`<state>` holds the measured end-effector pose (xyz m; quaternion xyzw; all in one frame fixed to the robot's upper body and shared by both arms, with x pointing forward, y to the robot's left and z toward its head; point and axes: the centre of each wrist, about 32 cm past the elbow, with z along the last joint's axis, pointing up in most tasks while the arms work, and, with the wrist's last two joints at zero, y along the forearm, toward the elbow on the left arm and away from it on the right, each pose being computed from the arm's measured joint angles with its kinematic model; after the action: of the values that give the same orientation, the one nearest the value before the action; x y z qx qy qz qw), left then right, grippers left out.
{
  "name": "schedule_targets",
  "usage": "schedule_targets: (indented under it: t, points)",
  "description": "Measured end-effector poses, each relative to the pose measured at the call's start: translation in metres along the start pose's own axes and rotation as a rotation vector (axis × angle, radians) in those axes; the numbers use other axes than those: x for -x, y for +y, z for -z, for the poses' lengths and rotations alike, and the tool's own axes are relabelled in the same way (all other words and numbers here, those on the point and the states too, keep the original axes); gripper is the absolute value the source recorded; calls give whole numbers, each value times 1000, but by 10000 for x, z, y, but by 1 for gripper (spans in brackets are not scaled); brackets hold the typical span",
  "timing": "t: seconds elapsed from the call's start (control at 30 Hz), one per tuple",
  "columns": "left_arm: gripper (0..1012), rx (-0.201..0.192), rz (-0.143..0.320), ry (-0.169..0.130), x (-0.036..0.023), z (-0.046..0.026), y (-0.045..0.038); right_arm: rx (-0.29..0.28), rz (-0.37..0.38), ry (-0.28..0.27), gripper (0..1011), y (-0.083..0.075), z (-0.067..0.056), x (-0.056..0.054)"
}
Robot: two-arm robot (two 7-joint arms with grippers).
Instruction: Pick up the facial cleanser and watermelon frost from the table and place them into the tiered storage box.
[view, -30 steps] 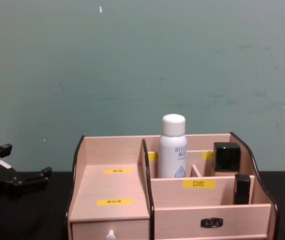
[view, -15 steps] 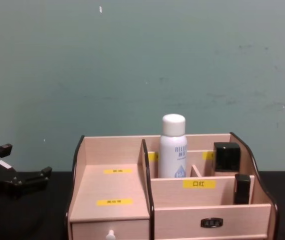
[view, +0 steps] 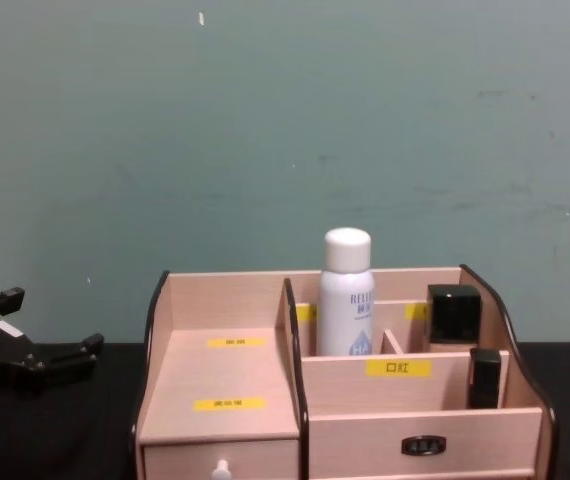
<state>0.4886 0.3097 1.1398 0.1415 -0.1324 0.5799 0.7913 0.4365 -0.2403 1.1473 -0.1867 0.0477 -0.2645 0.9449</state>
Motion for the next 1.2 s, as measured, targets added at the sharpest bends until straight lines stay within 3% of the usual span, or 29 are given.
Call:
schedule_targets:
  t: [1.2]
  points:
    - [1010,0,0,0,0,0,0,15,-19,-1,1003,80,-4,-14]
